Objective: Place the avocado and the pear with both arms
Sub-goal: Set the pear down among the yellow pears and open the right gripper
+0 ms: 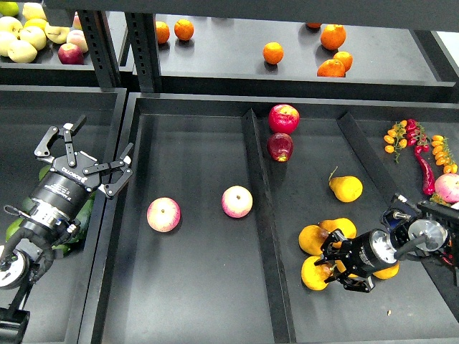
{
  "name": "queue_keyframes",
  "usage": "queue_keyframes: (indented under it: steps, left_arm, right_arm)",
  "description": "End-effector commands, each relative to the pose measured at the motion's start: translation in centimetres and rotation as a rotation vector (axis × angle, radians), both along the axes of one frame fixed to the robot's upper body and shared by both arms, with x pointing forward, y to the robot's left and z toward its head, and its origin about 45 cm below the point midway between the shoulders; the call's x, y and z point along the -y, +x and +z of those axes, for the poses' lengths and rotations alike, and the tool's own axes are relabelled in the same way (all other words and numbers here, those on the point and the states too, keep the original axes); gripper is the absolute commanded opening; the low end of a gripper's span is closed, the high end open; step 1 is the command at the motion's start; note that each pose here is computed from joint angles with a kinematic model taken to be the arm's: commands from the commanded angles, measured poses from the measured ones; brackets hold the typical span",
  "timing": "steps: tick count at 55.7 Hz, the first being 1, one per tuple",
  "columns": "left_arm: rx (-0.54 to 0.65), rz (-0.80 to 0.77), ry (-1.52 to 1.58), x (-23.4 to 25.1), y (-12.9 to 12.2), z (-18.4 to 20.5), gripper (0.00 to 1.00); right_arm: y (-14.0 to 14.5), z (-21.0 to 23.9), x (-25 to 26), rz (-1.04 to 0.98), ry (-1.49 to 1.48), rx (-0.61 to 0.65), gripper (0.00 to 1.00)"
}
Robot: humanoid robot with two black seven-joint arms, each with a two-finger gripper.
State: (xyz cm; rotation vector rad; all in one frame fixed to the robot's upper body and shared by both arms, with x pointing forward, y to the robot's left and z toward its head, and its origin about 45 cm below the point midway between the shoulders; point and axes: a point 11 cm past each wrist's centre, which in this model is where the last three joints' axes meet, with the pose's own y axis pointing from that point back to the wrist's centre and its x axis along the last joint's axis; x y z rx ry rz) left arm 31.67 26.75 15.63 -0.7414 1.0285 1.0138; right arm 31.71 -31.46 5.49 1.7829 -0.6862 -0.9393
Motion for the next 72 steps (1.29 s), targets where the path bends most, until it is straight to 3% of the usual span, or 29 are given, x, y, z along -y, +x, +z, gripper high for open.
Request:
queue_keyframes:
  steps: [1,30,42,56,57,72]
  left_arm:
    - [-0.001,0.0,0.0,0.0,0.0,0.0,1.0]
    - [-0.009,0.006,0.0,-0.1,0.0,-0.2,1.0]
    - [-0.011,0.005,0.0,-0.1,0.0,-0.1,1.0]
    - [-0.024,0.02,0.0,-0.5,-0.4,-0.6,1.0]
    - [-0.03,0.022,0.0,-0.6,-0.6,-0.8,1.0]
    - [-0.04,0.026,0.002,-0.7,-0.8,-1.1,1.0]
  right_arm:
    - [0.1,0.0,-0.1,0.001,0.002,0.001,0.34]
    - [1.0,1.0,0.3,0.029,-0.025,0.029,0.71]
    - [2.7,2.7,0.1,-0.011,0.02,0.084,0.99]
    - [6.6,7.3,1.0,-0.173,0.162,0.234,0.99]
    - [8.0,8.7,0.3,-0.279,0.3,0.296,1.0]
    - [8.1,9.0,0.4,-0.441,0.472,0.334,1.0]
